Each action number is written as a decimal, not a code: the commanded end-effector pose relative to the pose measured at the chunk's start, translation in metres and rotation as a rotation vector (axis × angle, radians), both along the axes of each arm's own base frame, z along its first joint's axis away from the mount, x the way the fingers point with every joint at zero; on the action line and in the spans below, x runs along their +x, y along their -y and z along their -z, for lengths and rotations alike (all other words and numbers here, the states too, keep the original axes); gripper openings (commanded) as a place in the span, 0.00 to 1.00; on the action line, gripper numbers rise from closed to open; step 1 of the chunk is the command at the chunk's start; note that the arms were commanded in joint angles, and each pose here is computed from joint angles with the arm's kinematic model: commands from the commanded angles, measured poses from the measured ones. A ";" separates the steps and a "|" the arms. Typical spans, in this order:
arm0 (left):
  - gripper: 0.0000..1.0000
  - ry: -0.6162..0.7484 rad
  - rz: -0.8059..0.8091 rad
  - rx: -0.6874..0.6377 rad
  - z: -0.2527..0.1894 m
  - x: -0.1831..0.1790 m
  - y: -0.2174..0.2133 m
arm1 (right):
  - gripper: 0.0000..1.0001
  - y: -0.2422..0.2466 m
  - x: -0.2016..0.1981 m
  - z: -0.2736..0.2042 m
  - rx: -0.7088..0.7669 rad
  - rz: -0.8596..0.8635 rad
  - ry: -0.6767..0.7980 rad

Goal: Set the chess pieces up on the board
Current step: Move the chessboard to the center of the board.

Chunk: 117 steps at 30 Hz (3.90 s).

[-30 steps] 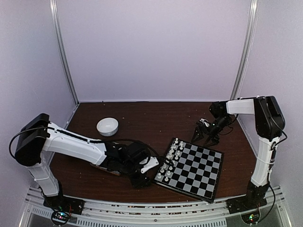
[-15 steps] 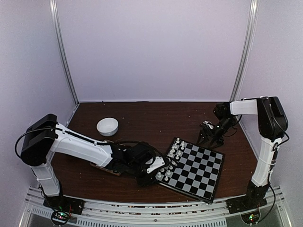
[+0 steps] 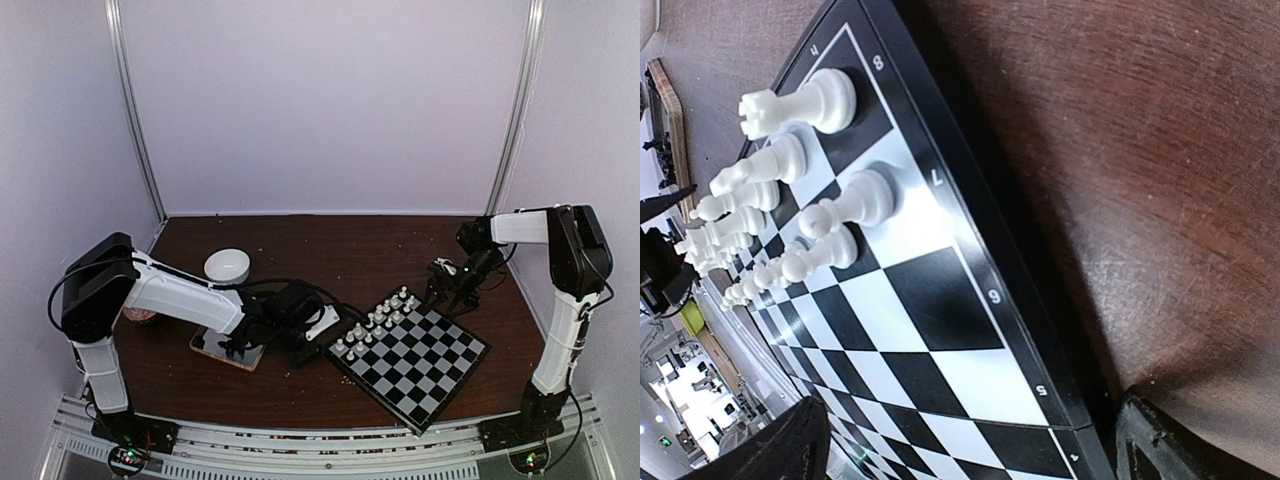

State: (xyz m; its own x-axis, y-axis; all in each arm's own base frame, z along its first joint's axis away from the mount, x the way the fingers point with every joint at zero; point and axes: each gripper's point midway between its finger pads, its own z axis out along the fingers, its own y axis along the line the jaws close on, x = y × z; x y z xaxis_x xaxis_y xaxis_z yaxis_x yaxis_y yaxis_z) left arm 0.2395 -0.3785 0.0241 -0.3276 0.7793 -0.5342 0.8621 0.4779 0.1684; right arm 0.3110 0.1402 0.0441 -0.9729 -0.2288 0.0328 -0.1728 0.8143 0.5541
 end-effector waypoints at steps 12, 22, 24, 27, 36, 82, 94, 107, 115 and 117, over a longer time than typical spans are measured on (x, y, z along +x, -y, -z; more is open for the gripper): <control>0.57 0.059 -0.089 -0.142 -0.027 0.048 0.024 | 0.99 -0.015 -0.042 -0.007 0.089 -0.024 -0.076; 0.57 0.061 -0.219 -0.169 -0.031 0.083 0.013 | 1.00 -0.037 -0.050 -0.016 0.178 -0.061 -0.088; 0.57 0.059 -0.239 -0.175 -0.031 0.088 0.009 | 0.99 -0.039 -0.049 -0.015 0.177 -0.065 -0.084; 0.57 0.055 -0.254 -0.180 -0.031 0.093 0.005 | 1.00 -0.051 -0.052 -0.016 0.186 -0.093 -0.099; 0.57 0.056 -0.328 -0.208 -0.056 0.086 -0.019 | 1.00 -0.064 -0.048 -0.016 0.198 -0.120 -0.106; 0.44 -0.120 -0.269 -0.182 -0.017 0.065 -0.005 | 0.93 -0.054 -0.034 -0.005 0.183 -0.091 -0.104; 0.59 -0.060 -0.318 -0.125 -0.062 0.058 -0.039 | 0.93 -0.020 -0.008 -0.028 0.143 -0.033 0.008; 0.53 -0.228 -0.150 -0.188 -0.092 0.067 0.021 | 0.97 0.026 0.051 -0.106 0.006 -0.039 0.734; 0.41 -0.276 -0.128 -0.139 -0.072 0.066 0.027 | 0.96 0.029 0.052 -0.100 -0.014 -0.051 0.704; 0.42 -0.283 -0.135 -0.120 -0.064 0.067 0.026 | 0.96 0.028 0.052 -0.098 -0.012 -0.053 0.700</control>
